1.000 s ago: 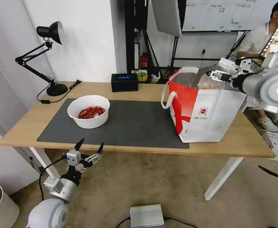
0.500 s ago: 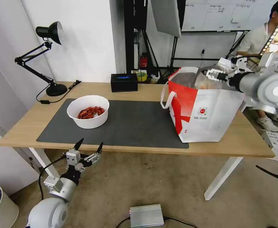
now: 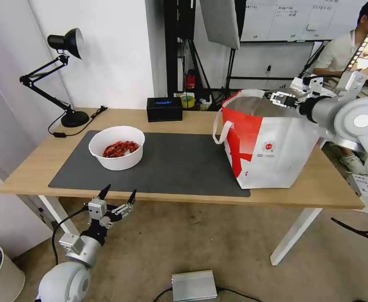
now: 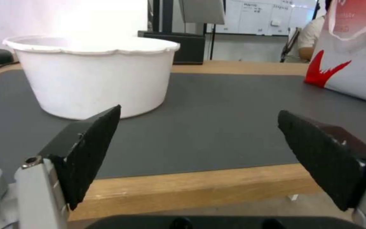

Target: Pick up the trash from the table and place it into the takeout bag.

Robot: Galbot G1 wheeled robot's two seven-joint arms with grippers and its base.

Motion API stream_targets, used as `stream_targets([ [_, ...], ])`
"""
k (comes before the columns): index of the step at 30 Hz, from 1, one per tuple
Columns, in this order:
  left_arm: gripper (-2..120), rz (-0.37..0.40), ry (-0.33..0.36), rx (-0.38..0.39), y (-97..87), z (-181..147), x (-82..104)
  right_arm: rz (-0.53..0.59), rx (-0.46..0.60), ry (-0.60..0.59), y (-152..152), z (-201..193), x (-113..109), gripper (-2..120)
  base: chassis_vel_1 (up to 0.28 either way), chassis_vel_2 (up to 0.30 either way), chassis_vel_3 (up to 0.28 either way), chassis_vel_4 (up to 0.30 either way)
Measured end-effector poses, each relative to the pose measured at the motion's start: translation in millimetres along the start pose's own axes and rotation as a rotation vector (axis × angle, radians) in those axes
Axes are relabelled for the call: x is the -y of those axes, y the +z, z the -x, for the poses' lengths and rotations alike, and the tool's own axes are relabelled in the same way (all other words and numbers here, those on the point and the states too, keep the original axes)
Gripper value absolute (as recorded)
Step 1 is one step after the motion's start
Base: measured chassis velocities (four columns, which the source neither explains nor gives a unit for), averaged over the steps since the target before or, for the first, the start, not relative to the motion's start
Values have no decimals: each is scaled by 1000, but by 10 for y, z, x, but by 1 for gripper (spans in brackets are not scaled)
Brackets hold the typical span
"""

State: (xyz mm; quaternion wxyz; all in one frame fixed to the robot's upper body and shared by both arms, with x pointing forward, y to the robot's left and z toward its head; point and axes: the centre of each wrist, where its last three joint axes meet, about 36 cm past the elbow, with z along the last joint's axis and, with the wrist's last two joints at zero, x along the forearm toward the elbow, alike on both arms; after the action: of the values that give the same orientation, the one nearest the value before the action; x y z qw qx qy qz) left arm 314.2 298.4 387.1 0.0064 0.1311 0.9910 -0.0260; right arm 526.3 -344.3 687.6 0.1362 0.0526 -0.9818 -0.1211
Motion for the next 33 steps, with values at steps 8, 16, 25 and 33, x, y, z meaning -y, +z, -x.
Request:
stream_targets([
  [8, 100, 3, 7, 3, -26, 20, 1, -146, 371, -62, 510, -139, -67, 100, 0, 0, 0, 0],
  [16, 100, 6, -1, 8, -66, 29, -52, -332, 671, -137, 1221, -348, -251, 100, 0, 0, 0, 0],
  [25, 100, 1, -50, 8, -97, 3, -90, -366, 754, -148, 2099, -532, -324, 100, 0, 0, 0, 0],
  [33, 100, -3, -63, 4, -114, 29, -93, -357, 732, -92, 2670, -701, -344, 100, 0, 0, 0, 0],
])
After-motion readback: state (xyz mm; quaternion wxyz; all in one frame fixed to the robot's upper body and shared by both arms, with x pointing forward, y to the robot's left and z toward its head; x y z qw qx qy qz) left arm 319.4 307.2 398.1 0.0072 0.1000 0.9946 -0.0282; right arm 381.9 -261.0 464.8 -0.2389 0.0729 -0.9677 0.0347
